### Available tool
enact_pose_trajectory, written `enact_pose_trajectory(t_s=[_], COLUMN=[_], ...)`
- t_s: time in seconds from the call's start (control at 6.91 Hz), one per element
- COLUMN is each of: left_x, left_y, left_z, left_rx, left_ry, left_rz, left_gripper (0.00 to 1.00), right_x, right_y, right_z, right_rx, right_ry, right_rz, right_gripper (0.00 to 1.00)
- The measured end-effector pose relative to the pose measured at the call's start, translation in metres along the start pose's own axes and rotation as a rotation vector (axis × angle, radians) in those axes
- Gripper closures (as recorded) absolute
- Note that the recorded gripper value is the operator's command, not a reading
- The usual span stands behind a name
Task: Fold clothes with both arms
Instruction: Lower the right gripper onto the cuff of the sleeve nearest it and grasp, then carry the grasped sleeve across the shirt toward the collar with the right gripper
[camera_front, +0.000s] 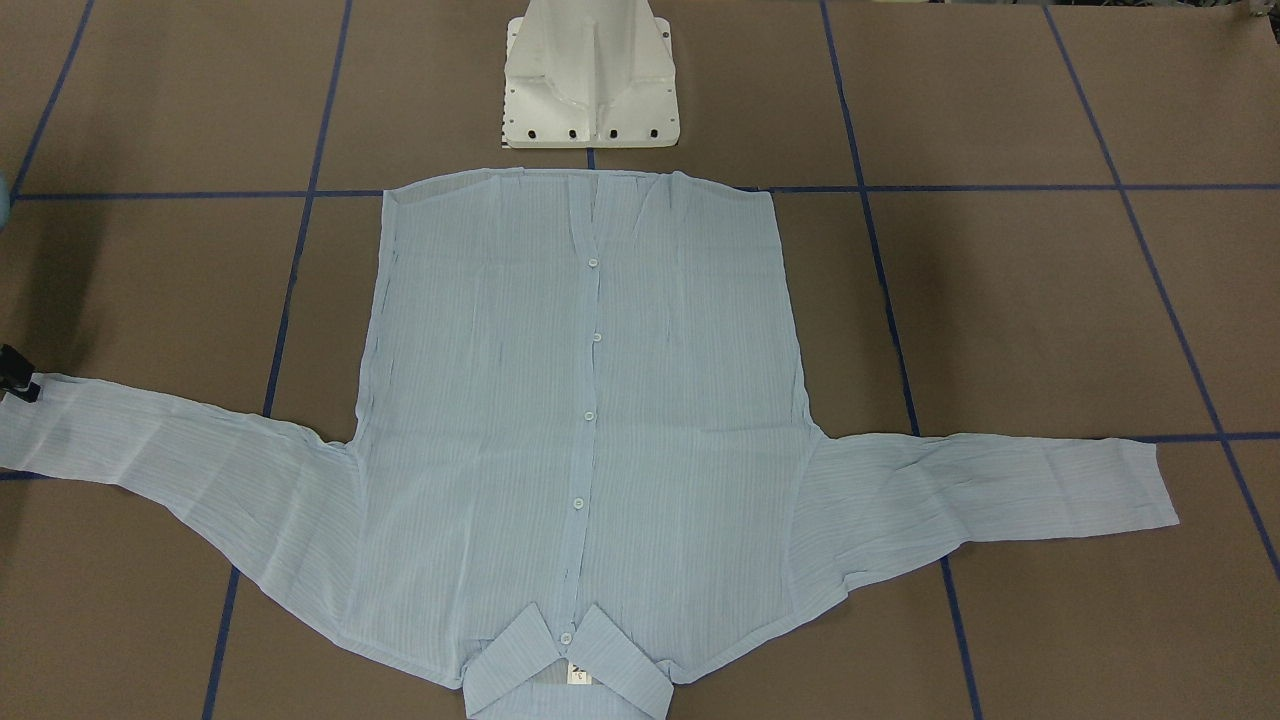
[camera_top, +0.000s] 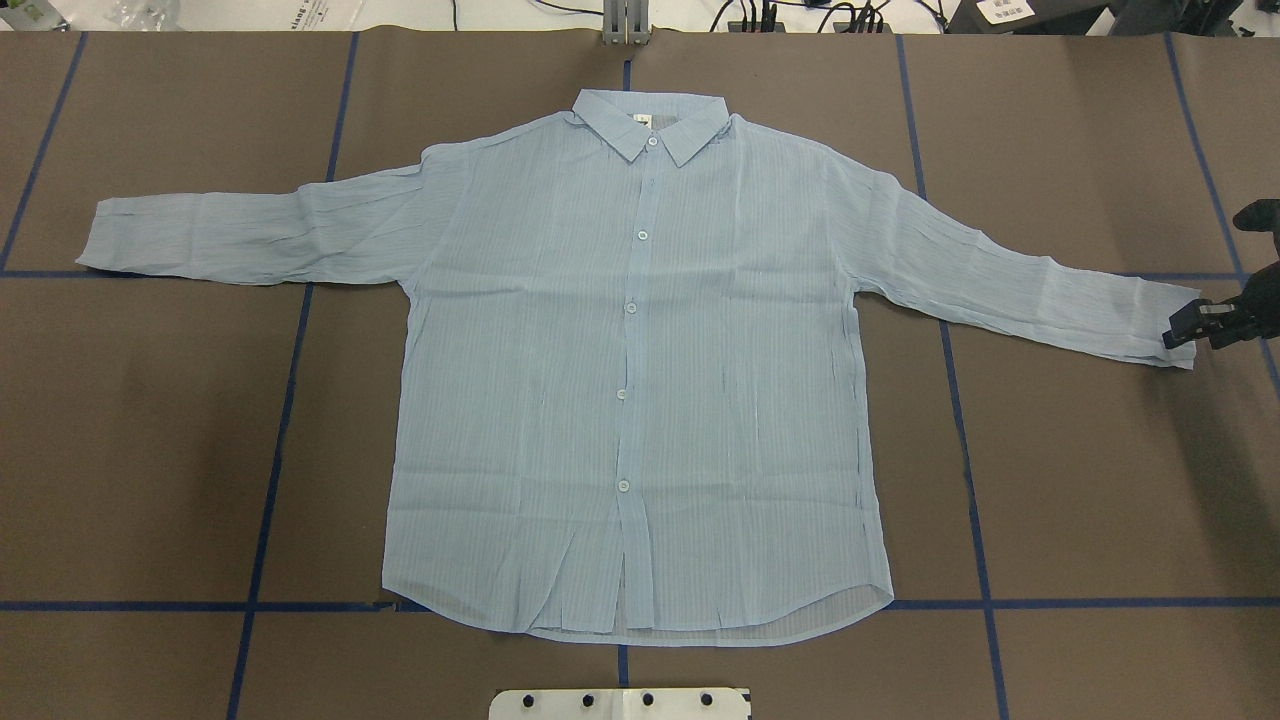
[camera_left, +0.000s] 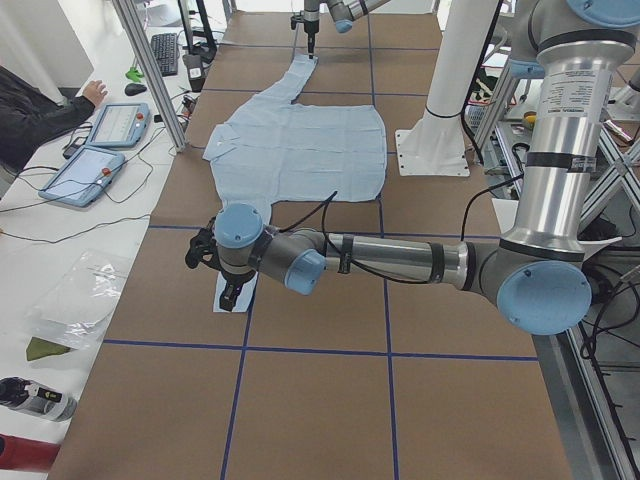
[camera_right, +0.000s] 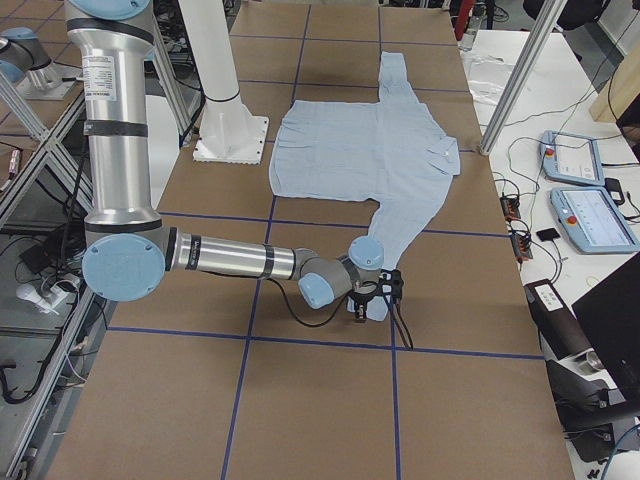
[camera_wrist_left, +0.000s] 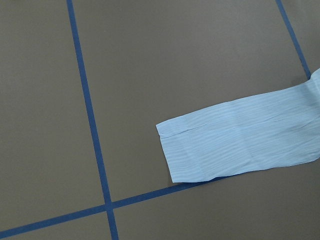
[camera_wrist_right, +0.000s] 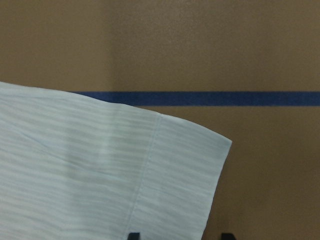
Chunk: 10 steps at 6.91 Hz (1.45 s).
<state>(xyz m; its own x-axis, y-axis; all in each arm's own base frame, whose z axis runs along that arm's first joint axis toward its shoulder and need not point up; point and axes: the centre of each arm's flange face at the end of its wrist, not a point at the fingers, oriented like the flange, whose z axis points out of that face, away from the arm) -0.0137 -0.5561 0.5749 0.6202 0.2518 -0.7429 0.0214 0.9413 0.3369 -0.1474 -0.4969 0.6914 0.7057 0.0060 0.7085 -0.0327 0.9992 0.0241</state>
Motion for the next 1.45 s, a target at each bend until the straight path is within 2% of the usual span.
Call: enact_pose_trajectory(t_s=[0.14,0.29,0.43,0.58,1.16,1.45], left_x=[0.001,0.002,0.002,0.003,0.006,0.006], left_y=[0.0,-0.001,-0.001,-0.001,-0.002,-0.002], left_z=[-0.001,-0.001,-0.002,-0.002,-0.004,-0.005], left_rx=[0.001,0.002,0.003,0.004,0.009,0.01], left_ry=[0.0,0.0,0.0,0.001,0.001,0.001], left_rz=[0.001,0.002,0.003,0.004,0.009,0.009], left_gripper=[0.01,0.01,0.01,0.01,0.01,0.01], right_x=[-0.001,-0.001,-0.002,-0.002,-0.008,-0.033], right_y=[0.0,0.0,0.0,0.0,-0.003,-0.007], right_z=[0.001,0.002,0.002,0.003,-0.002,-0.032], right_rx=[-0.005,-0.007,-0.009,-0.011,-0.004,0.046], right_ry=[0.002,0.003,0.003,0.003,-0.006,-0.047], right_rz=[0.001,0.001,0.003,0.004,-0.005,-0.045], right_gripper=[0.58,0.72,0.93,1.0,1.0,1.0])
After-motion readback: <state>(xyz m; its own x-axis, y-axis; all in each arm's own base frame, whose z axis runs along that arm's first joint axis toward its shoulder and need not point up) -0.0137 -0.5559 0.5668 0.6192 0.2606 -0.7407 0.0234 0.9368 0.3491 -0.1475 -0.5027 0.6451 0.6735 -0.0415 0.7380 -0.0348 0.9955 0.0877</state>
